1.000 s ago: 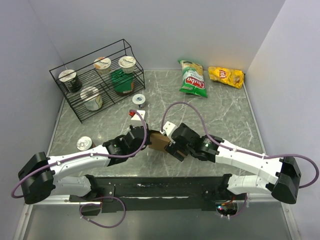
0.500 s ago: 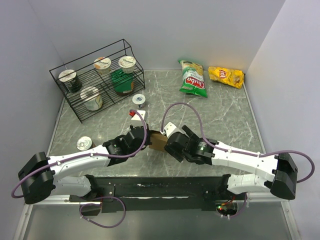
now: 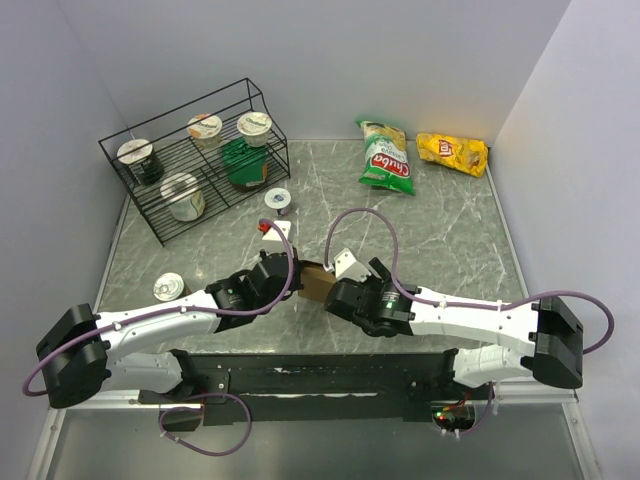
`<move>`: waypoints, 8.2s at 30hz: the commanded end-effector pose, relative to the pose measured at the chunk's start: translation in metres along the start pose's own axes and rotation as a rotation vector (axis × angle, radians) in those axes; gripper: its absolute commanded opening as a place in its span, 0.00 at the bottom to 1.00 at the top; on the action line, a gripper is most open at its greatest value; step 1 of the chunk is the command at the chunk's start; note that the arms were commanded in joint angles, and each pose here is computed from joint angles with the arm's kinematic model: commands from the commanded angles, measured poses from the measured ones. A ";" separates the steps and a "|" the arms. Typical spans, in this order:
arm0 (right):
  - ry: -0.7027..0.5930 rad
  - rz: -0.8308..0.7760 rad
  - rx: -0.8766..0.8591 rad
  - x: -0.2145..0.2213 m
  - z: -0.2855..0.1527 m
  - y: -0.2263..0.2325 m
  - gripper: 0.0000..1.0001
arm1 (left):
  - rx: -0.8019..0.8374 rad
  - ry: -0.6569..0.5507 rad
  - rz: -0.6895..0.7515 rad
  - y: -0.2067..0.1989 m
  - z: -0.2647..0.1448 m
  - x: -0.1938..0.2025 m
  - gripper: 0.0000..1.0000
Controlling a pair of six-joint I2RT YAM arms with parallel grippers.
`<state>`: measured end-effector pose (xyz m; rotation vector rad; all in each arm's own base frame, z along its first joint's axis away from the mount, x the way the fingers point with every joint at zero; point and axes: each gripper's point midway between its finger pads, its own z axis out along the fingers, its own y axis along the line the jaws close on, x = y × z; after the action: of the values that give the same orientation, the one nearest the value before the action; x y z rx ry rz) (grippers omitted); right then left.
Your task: Fold the paper box
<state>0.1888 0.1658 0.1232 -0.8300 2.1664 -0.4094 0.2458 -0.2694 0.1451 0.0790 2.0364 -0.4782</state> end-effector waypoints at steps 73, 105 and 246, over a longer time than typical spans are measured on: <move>0.040 -0.137 -0.051 -0.008 -0.002 0.027 0.36 | 0.277 0.117 -0.188 -0.005 -0.077 -0.010 0.82; 0.061 -0.157 -0.034 -0.005 0.000 0.026 0.36 | 0.335 0.112 -0.486 0.000 0.017 -0.054 0.62; -0.081 0.042 -0.240 -0.070 -0.062 0.012 0.59 | -0.343 0.442 0.046 0.091 -0.029 0.202 0.19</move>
<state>0.1760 0.1864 0.1487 -0.9975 2.2118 -0.3885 0.2534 -0.3246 0.1293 -0.4178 1.9081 -0.7482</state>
